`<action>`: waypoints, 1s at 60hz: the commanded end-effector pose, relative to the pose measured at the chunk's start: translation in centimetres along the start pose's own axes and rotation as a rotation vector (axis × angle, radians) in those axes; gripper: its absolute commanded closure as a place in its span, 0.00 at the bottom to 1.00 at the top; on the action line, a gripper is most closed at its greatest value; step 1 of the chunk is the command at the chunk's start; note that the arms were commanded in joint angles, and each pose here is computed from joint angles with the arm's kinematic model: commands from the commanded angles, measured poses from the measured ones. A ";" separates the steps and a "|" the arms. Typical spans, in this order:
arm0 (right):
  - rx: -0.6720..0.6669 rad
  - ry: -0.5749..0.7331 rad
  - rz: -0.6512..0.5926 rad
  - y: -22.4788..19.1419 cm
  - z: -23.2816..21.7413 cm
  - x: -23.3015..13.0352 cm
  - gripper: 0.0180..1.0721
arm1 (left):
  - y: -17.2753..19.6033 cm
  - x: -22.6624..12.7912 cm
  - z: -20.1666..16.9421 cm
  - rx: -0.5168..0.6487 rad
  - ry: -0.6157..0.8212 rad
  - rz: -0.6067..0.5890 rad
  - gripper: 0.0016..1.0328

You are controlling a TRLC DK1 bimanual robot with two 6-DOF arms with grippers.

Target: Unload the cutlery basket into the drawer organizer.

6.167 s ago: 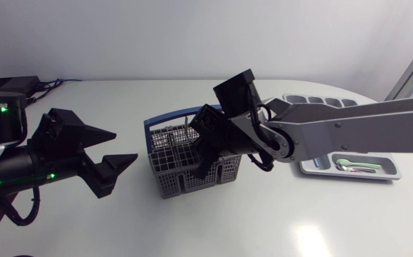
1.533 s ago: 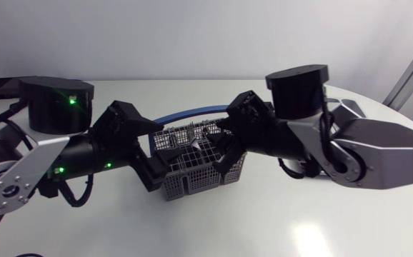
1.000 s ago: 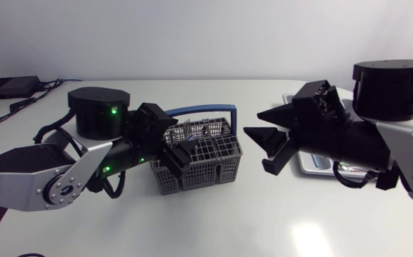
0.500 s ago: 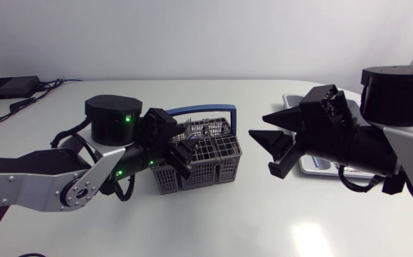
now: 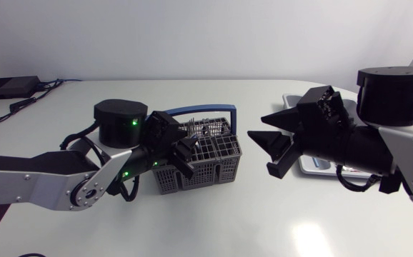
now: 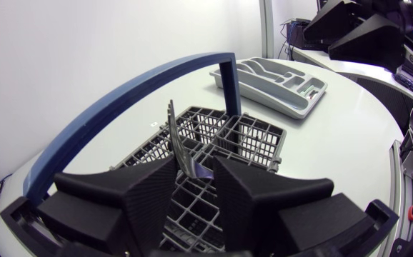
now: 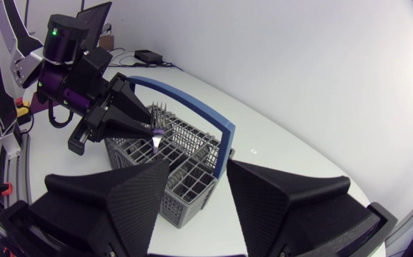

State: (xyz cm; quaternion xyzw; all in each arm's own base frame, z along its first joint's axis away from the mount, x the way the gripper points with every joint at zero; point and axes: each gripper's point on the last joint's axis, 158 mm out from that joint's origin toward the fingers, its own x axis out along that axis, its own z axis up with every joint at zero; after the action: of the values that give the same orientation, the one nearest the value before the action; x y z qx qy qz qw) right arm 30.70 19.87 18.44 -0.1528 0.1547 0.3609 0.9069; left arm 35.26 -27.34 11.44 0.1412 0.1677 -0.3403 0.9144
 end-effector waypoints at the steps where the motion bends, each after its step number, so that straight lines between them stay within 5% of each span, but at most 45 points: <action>1: 0.001 0.038 0.018 0.6 -1.9 0.5 0.43 | 0.0 0.6 1.1 -0.030 -0.031 0.004 0.69; 14: -0.002 0.042 0.017 0.6 -2.1 0.4 0.43 | 0.5 0.9 1.4 -0.033 -0.041 0.012 0.91; 60: -0.004 0.055 0.008 -0.3 -2.5 0.9 0.43 | -0.7 -1.7 3.6 0.038 -0.124 0.034 0.94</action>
State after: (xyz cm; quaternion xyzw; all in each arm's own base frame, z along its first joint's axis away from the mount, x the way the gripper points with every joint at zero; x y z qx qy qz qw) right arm 30.92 19.49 16.93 -0.1560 0.1721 0.3585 0.9042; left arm 35.03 -27.99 14.13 0.1331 0.1254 -0.3322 0.9253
